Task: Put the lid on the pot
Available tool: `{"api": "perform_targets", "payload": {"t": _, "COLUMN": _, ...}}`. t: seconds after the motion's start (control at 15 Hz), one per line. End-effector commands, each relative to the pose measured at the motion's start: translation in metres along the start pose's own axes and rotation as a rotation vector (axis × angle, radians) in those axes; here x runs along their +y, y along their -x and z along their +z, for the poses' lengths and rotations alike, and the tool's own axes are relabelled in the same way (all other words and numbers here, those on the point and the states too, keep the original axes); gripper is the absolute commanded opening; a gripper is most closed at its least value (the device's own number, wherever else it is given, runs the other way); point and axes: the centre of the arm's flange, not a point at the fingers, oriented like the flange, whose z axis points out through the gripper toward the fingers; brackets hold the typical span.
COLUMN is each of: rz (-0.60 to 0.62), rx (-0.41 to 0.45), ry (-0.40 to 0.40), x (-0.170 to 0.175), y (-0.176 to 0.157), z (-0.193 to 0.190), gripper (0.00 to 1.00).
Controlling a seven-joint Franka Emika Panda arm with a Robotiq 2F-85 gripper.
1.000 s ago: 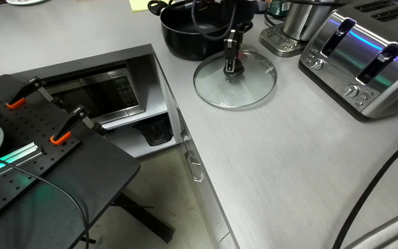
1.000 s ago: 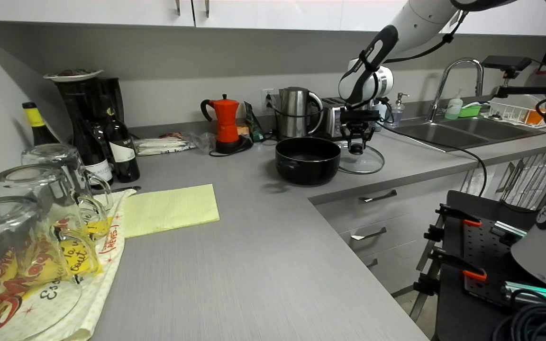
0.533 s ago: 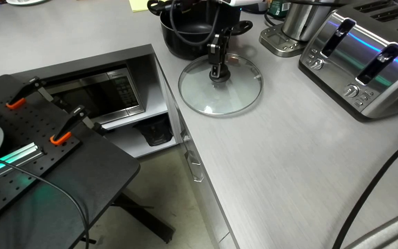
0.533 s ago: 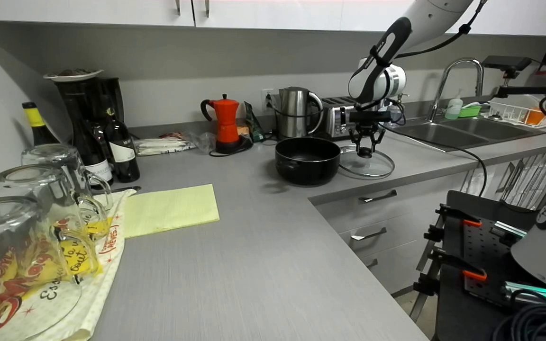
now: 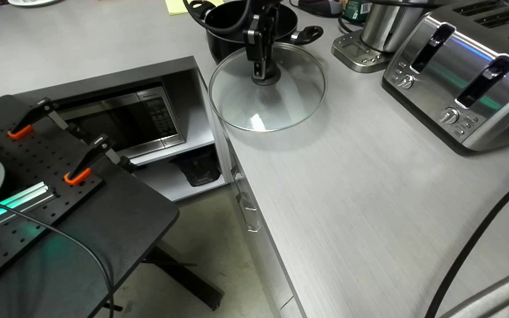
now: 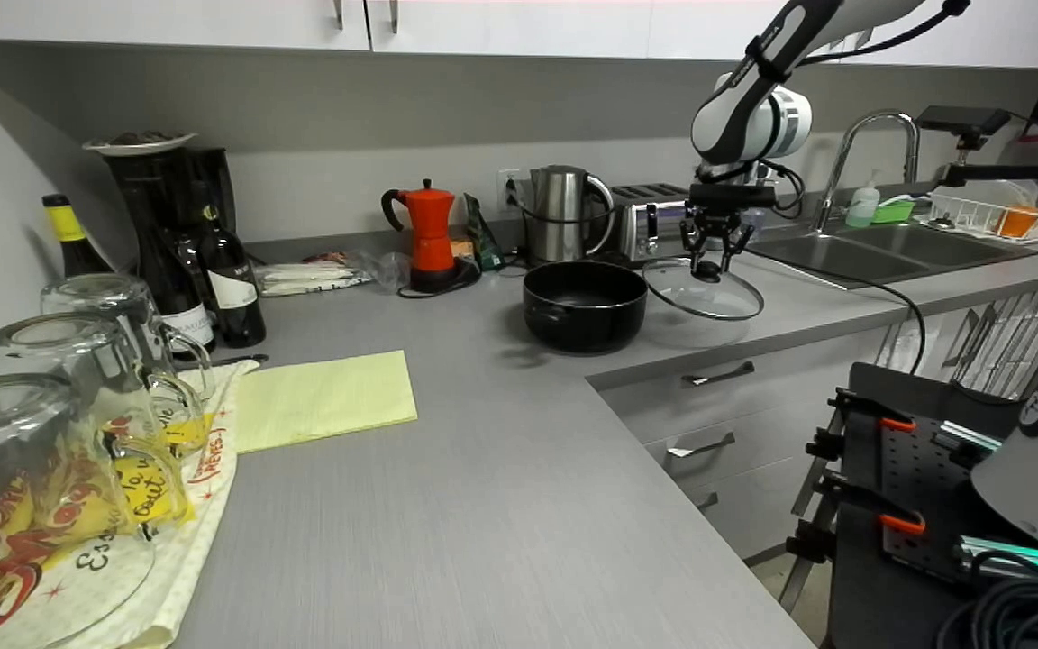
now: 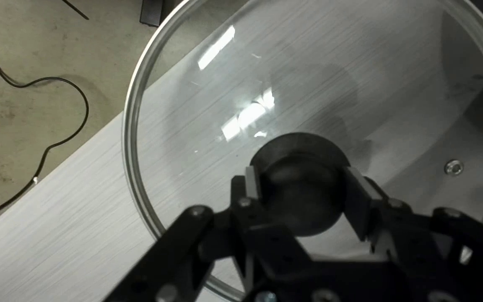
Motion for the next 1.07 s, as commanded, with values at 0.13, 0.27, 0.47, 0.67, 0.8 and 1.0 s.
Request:
{"api": "perform_targets", "payload": {"t": 0.13, "rz": -0.124, "rx": 0.01, "ry": -0.071, "x": 0.011, "y": 0.034, "z": -0.072, "gripper": 0.25}}
{"api": "perform_targets", "payload": {"t": 0.27, "rz": -0.167, "rx": -0.006, "ry": -0.063, "x": 0.003, "y": 0.039, "z": -0.088, "gripper": 0.25}}
{"api": "perform_targets", "payload": {"t": 0.47, "rz": -0.24, "rx": -0.048, "ry": -0.03, "x": -0.015, "y": 0.048, "z": -0.109, "gripper": 0.25}}
{"api": "perform_targets", "payload": {"t": 0.67, "rz": -0.317, "rx": -0.098, "ry": 0.01, "x": -0.037, "y": 0.058, "z": -0.127, "gripper": 0.25}}
{"api": "perform_targets", "payload": {"t": 0.8, "rz": -0.353, "rx": -0.13, "ry": 0.043, "x": -0.053, "y": 0.063, "z": -0.137, "gripper": 0.25}}
{"api": "perform_targets", "payload": {"t": 1.0, "rz": -0.386, "rx": -0.158, "ry": 0.086, "x": -0.074, "y": 0.067, "z": -0.151, "gripper": 0.25}}
